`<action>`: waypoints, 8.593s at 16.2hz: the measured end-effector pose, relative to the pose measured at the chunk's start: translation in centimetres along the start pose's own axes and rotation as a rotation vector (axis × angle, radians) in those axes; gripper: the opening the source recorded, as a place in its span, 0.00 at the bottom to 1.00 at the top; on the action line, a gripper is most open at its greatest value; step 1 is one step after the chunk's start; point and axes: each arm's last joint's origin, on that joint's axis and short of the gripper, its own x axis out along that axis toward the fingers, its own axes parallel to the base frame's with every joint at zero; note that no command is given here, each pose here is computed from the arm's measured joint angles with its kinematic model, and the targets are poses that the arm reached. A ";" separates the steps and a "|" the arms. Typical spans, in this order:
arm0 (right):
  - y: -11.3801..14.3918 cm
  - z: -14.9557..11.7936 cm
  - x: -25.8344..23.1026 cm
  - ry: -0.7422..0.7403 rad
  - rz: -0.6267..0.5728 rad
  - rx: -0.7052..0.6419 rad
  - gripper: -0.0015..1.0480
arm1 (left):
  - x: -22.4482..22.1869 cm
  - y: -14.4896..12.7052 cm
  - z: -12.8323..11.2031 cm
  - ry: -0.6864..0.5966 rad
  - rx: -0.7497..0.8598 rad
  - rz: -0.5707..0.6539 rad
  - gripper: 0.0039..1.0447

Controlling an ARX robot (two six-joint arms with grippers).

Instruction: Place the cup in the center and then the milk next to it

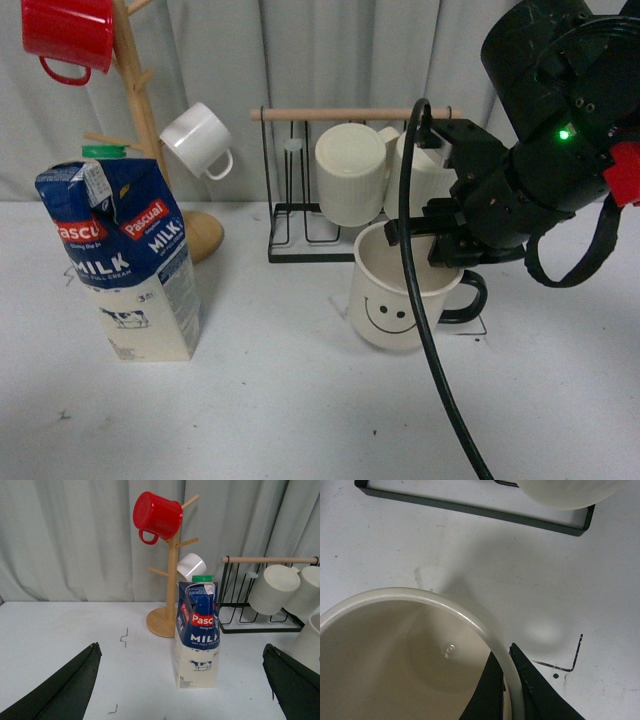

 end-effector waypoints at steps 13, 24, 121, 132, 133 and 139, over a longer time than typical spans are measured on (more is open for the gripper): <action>2.3 0.6 2.9 0.105 -0.011 -0.104 0.03 | 0.0 0.0 0.0 0.000 0.000 0.000 0.94; 0.8 1.7 -0.2 -0.012 0.018 -0.062 0.79 | 0.0 0.0 0.0 0.000 0.000 0.000 0.94; -1.9 -26.1 -21.6 -0.980 -0.346 0.062 0.94 | 21.3 -4.0 -3.3 0.245 0.056 0.190 0.35; -1.9 -26.1 -21.6 -0.980 -0.346 0.062 0.94 | 19.8 -5.1 -2.6 0.260 0.056 0.174 0.03; -1.9 -26.1 -21.6 -0.980 -0.346 0.062 0.94 | 19.2 -5.4 -2.3 0.265 0.067 0.174 0.03; -1.9 -26.1 -21.6 -0.979 -0.346 0.062 0.94 | 18.5 -10.5 0.2 0.182 0.056 0.042 0.03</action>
